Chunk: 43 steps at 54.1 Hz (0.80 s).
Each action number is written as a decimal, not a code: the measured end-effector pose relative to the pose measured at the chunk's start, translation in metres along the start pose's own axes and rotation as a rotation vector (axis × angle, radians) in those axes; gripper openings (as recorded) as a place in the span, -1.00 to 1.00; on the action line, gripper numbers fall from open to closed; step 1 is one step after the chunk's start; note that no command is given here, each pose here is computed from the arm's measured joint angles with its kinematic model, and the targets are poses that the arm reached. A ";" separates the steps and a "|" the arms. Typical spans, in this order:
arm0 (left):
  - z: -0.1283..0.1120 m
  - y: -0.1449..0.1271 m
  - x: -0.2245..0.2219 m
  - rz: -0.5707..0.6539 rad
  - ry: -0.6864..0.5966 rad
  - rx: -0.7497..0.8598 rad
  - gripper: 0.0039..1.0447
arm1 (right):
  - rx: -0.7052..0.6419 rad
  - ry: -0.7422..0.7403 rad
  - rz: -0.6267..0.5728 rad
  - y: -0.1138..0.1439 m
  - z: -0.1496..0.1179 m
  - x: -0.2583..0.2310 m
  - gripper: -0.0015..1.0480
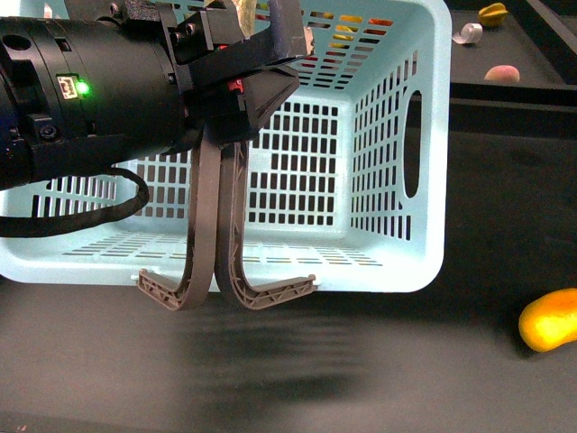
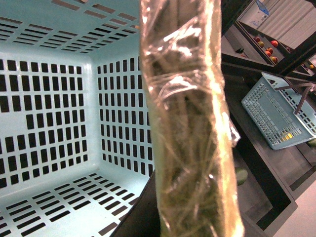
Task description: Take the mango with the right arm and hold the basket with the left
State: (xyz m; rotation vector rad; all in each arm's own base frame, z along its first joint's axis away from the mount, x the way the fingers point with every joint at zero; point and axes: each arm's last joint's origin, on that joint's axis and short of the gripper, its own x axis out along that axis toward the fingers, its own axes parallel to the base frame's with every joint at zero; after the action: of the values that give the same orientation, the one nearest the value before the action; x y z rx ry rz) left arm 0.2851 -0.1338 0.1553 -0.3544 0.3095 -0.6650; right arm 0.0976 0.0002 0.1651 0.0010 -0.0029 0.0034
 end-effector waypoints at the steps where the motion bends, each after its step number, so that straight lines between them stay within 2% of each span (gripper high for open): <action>1: 0.000 -0.001 0.000 0.001 0.000 0.000 -0.84 | 0.000 0.000 0.000 0.000 0.000 0.000 0.85; 43: -0.004 -0.007 0.004 0.026 0.005 0.017 -0.84 | 0.000 0.000 0.000 0.000 0.000 0.000 0.85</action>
State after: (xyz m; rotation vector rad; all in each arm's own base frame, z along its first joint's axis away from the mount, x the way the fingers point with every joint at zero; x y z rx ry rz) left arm 0.2830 -0.1428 0.1542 -0.3319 0.3129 -0.6432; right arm 0.0976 0.0002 0.1651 0.0010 -0.0029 0.0034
